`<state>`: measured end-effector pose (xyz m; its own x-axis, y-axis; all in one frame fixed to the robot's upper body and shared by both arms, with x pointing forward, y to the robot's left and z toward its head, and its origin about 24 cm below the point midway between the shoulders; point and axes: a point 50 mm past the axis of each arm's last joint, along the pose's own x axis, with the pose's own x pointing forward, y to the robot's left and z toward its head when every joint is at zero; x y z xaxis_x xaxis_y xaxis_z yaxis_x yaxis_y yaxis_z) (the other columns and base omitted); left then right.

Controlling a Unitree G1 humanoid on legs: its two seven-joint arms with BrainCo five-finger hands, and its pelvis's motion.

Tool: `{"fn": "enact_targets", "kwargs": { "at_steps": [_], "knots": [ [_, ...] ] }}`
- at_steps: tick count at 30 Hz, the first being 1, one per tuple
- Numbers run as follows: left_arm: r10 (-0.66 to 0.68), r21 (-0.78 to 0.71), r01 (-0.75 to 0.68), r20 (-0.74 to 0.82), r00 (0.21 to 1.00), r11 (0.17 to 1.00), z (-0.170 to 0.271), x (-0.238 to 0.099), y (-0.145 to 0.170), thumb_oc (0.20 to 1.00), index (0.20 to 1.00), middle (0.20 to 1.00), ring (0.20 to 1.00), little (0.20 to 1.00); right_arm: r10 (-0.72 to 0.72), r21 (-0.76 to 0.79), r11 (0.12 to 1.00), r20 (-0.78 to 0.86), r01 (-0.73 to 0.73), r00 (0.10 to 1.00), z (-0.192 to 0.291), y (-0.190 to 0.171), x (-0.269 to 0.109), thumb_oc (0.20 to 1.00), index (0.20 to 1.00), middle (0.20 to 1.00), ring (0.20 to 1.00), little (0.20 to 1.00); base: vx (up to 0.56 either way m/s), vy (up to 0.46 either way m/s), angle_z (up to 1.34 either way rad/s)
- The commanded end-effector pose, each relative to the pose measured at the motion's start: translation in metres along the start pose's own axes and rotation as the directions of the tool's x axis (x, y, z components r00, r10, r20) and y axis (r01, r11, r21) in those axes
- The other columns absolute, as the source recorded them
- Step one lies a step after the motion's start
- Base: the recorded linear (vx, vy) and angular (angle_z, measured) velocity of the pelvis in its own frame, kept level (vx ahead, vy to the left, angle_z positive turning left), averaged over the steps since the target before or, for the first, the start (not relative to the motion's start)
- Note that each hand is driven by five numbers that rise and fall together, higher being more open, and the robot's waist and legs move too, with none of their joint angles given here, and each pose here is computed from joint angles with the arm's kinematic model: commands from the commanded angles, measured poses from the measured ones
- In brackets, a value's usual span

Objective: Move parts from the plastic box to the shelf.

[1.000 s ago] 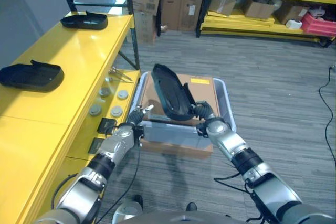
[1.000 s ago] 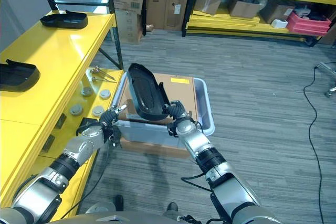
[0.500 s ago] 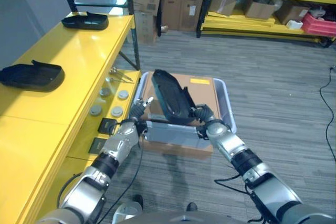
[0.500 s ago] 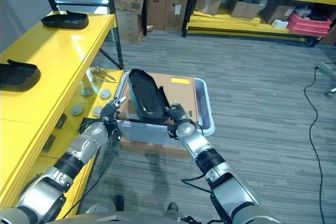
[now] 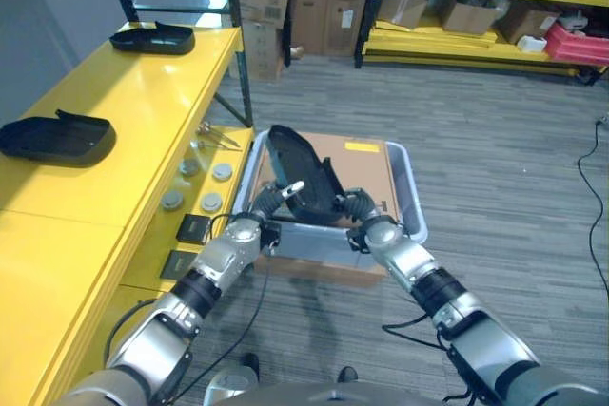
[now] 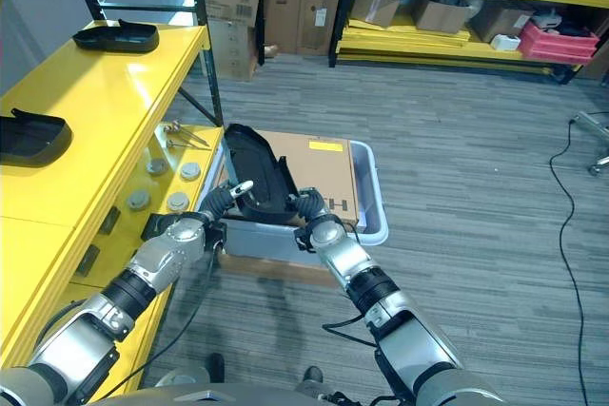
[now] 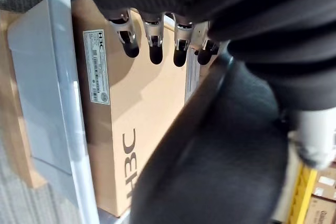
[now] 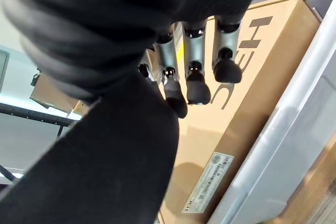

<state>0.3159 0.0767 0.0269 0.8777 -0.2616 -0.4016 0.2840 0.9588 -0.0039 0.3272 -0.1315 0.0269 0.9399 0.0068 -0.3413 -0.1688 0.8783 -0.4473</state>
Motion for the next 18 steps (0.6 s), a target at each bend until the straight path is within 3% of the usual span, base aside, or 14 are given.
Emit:
{"fn": "enact_targets", "kwargs": {
  "at_steps": [1,7,8,9,10,18],
  "knots": [
    [-0.066,0.173,0.050,0.085,0.994,0.984,0.038,0.012,-0.022,1.000,1.000,1.000,1.000,1.000,-0.006,-0.018,1.000,0.214,0.010,0.977,0.065,-0.004,0.009,0.200,0.200,0.200,0.200,0.200,0.00,0.000,0.00],
    [-0.088,0.198,0.065,0.109,0.990,0.978,0.043,0.012,-0.020,1.000,1.000,1.000,1.000,1.000,0.003,-0.031,1.000,0.208,0.003,0.978,0.064,0.000,0.010,0.200,0.200,0.200,0.200,0.200,0.00,0.000,0.00],
    [-0.090,0.196,0.067,0.115,0.989,0.978,0.044,0.012,-0.020,0.680,0.680,0.680,0.680,0.680,0.004,-0.031,1.000,0.207,0.002,0.978,0.065,0.000,0.010,0.200,0.200,0.200,0.200,0.200,0.00,0.000,0.00],
    [-0.096,0.195,0.071,0.118,0.988,0.978,0.045,0.012,-0.021,0.489,0.489,0.489,0.489,0.489,0.006,-0.030,1.000,0.206,0.000,0.978,0.065,0.001,0.010,0.200,0.200,0.200,0.200,0.200,0.00,0.000,0.00],
    [-0.099,0.198,0.073,0.128,0.987,0.978,0.047,0.011,-0.021,0.213,0.213,0.213,0.213,0.213,0.005,-0.029,1.000,0.205,0.001,0.979,0.064,0.001,0.010,0.200,0.200,0.200,0.200,0.200,0.00,0.000,0.00],
    [-0.155,0.283,0.086,0.234,0.960,0.955,0.064,0.006,-0.023,0.200,0.200,0.200,0.200,0.200,0.005,-0.020,1.000,0.195,-0.001,0.981,0.058,-0.001,0.011,0.200,0.200,0.200,0.200,0.200,0.00,0.000,0.00]
  ]
}}
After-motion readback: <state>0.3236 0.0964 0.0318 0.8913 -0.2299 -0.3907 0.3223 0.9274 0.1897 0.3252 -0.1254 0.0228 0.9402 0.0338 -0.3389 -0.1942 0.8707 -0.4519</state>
